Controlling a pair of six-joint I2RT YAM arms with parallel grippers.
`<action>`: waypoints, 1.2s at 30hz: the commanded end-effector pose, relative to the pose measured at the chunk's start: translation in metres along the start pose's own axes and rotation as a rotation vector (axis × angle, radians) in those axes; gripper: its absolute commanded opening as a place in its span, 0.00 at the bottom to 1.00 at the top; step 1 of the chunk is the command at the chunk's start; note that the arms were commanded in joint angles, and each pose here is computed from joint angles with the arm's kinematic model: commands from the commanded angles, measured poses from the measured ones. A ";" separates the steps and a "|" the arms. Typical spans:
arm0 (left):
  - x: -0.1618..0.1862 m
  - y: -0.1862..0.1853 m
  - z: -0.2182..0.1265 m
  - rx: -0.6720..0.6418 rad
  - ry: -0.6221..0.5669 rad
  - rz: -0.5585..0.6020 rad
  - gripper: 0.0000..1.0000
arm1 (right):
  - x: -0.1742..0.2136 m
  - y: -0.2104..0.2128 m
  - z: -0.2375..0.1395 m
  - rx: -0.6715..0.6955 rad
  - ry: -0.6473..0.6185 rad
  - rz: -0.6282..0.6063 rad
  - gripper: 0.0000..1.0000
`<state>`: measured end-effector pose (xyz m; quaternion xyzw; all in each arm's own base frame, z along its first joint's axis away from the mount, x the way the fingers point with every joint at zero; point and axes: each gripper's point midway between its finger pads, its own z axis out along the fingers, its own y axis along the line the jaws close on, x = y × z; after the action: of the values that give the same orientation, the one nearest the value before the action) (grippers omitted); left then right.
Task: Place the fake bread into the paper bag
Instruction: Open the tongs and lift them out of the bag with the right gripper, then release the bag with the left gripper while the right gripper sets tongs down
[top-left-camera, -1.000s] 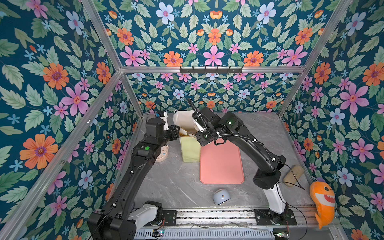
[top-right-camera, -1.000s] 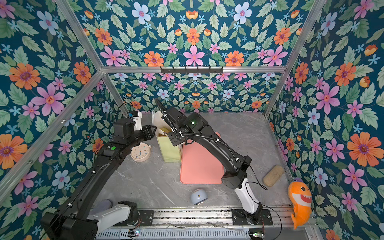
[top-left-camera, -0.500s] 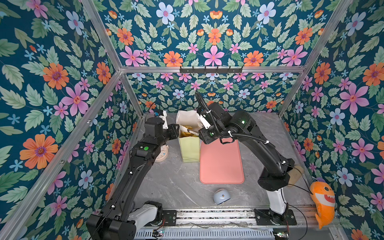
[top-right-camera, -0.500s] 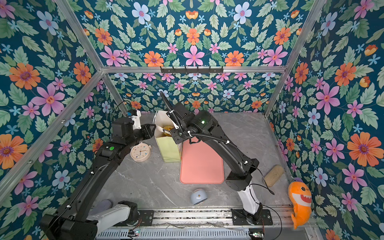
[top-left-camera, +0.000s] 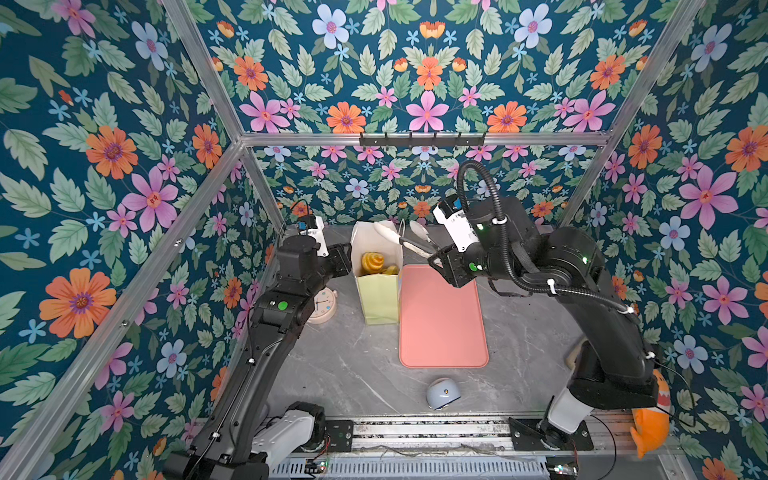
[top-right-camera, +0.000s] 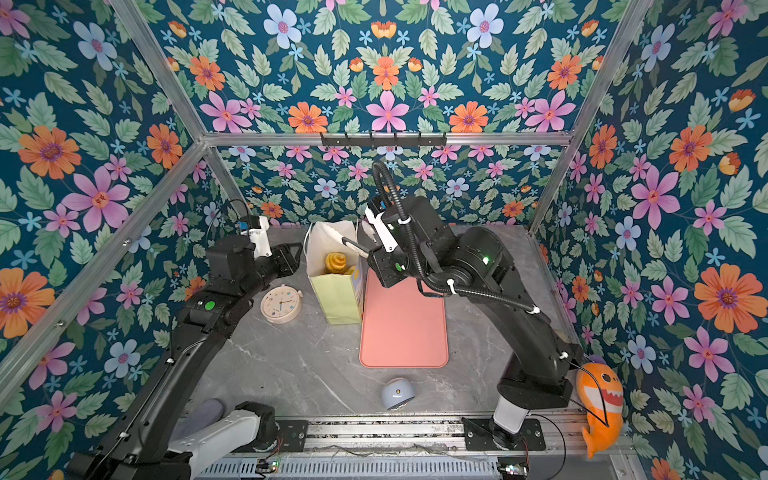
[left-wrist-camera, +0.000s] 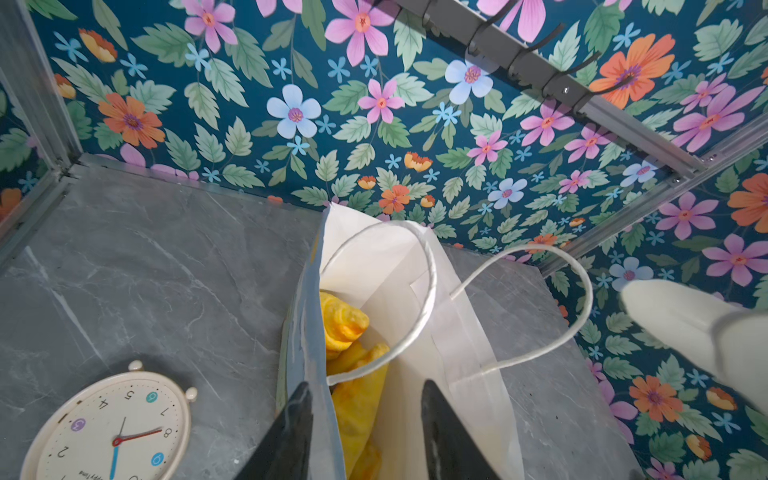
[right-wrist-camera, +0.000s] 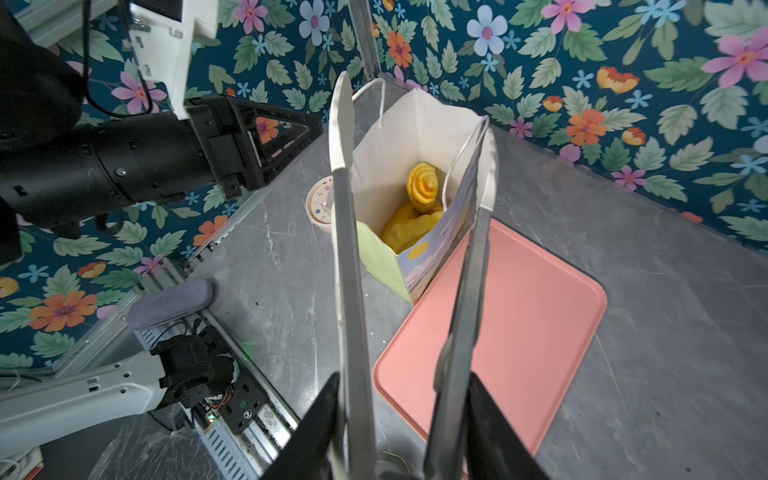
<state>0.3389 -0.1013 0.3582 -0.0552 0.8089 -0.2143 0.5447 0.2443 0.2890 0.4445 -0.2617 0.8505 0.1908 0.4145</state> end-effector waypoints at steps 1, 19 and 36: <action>-0.016 0.010 -0.011 -0.066 -0.091 0.021 0.44 | -0.014 -0.028 -0.017 0.126 -0.106 -0.008 0.43; -0.016 0.077 -0.047 -0.358 -0.375 0.093 0.68 | 0.111 -0.211 0.034 0.654 -0.015 0.233 0.37; 0.010 0.083 -0.034 -0.340 -0.312 0.105 0.74 | 0.257 -0.264 0.132 0.589 0.367 0.458 0.38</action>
<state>0.3163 -0.0185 0.3192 -0.1354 0.7497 -0.0255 0.6473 0.3398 0.0726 0.1300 0.0261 0.9688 -0.0368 0.2438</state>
